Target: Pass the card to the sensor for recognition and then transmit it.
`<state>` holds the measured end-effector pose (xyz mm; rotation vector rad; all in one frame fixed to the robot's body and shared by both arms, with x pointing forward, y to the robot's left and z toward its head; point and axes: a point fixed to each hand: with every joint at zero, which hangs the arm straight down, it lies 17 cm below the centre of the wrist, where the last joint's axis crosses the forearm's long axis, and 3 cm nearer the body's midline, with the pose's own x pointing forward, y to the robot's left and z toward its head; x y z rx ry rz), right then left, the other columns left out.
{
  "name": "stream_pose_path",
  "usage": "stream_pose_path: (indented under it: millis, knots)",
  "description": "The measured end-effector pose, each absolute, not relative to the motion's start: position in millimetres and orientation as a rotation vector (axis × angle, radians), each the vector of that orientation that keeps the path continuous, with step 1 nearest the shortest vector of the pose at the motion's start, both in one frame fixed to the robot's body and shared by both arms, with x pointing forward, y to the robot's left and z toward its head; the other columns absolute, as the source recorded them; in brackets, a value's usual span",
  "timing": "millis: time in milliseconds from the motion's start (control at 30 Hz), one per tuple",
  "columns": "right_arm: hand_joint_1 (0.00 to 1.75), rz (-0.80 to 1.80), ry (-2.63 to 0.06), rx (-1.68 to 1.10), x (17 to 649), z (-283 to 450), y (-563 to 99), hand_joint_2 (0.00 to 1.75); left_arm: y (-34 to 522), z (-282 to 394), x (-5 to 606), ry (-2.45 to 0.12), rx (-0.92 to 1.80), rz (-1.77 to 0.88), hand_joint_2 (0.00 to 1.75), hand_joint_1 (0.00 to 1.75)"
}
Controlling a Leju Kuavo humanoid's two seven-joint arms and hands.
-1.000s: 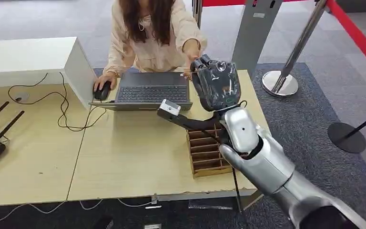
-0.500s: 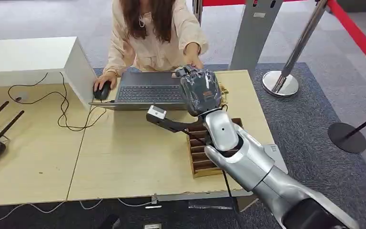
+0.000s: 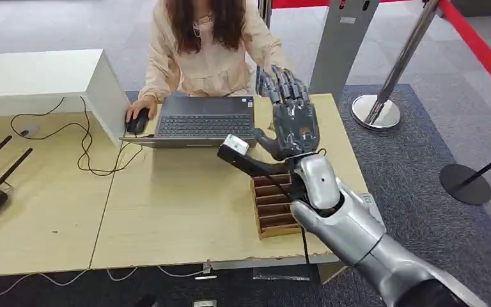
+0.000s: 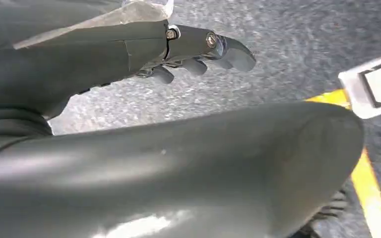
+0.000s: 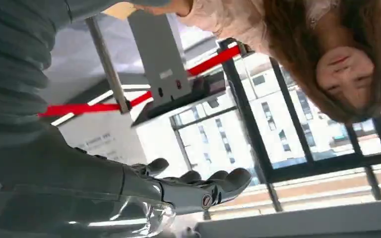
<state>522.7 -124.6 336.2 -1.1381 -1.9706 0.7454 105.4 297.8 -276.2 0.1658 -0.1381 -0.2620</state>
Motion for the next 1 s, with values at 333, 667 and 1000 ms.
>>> stream_pose_path:
  millis: [333,667,1000]
  knots:
    - [0.0,0.572,-1.913,-1.049,511.6,331.2,-207.3,1.75,327.6,-279.4,56.6,0.048,0.194,-0.272,0.0,0.0]
    - [0.0,0.448,-1.93,-0.941,503.8,316.7,-238.9,1.75,337.3,-277.9,46.6,0.108,0.2,-0.265,0.0,0.0]
    - [0.0,0.078,-1.971,-0.517,484.1,269.7,-268.9,1.75,336.5,-278.2,48.8,0.095,0.193,-0.256,0.0,0.0]
